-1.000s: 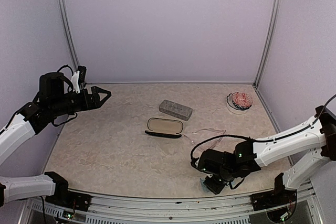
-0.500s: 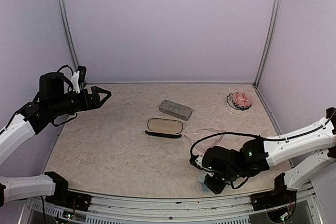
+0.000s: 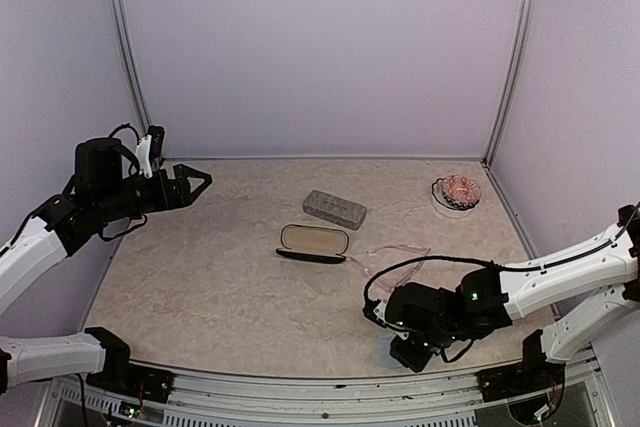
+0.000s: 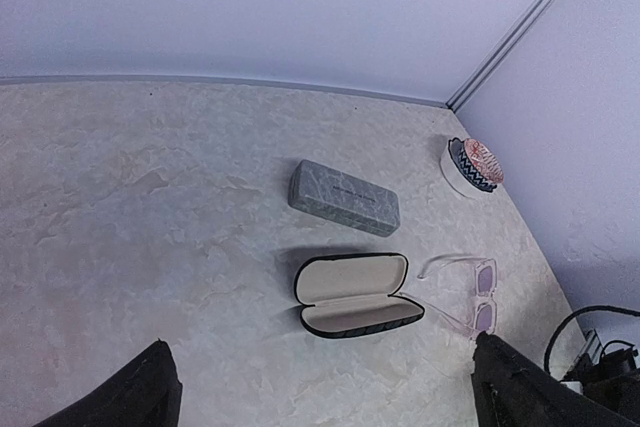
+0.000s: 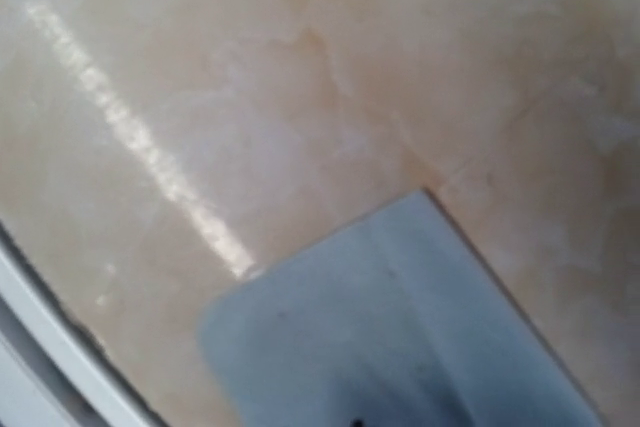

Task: Organize the sunglasses
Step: Smooth out the folded cleaning cloth at the center of the board.

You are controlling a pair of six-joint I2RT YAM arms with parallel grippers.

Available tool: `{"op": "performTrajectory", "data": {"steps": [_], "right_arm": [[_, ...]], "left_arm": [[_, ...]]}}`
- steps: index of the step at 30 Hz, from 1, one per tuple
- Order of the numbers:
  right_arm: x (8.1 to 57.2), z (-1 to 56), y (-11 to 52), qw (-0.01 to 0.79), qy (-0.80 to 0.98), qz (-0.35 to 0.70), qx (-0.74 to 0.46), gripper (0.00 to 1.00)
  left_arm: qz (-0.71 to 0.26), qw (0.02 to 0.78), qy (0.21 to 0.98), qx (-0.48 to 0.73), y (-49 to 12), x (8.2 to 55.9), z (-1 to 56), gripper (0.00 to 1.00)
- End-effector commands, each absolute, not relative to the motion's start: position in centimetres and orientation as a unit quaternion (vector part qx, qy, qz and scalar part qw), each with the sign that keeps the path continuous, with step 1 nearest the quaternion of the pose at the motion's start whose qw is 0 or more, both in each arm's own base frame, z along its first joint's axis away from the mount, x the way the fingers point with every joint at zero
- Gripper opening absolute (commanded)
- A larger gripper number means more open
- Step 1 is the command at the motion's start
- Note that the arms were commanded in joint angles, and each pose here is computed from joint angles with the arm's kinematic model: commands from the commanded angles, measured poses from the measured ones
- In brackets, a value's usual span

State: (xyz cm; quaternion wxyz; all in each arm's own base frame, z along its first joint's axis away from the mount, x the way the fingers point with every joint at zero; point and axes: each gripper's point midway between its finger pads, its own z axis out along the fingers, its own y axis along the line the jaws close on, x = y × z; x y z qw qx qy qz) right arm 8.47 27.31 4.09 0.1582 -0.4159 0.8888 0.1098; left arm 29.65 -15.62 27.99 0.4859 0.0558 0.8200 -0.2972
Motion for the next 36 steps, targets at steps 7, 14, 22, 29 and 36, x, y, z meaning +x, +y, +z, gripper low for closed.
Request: {"op": "performTrajectory", "data": {"steps": [7,14,22,29,36], "right_arm": [[11.1,7.3,23.3,0.227,0.924,0.074,-0.298,0.29],[12.3,6.3,20.4,0.207,0.954,0.089,-0.196,0.34],[12.2,3.9,18.1,0.17,0.972,0.075,-0.141,0.33],[12.7,3.0,17.5,0.162,0.977,0.057,-0.129,0.32],[13.2,2.8,17.2,0.161,0.978,0.058,-0.115,0.29]], "left_arm": [[-0.294,0.489,0.819,0.062,-15.5,29.7,27.9,0.99],[-0.296,0.486,0.82,0.063,-15.6,29.7,27.7,0.99],[-0.296,0.486,0.82,0.062,-15.6,29.7,27.7,0.99],[-0.296,0.485,0.821,0.062,-15.6,29.8,27.6,0.99],[-0.296,0.485,0.821,0.063,-15.6,29.8,27.7,0.99]]}}
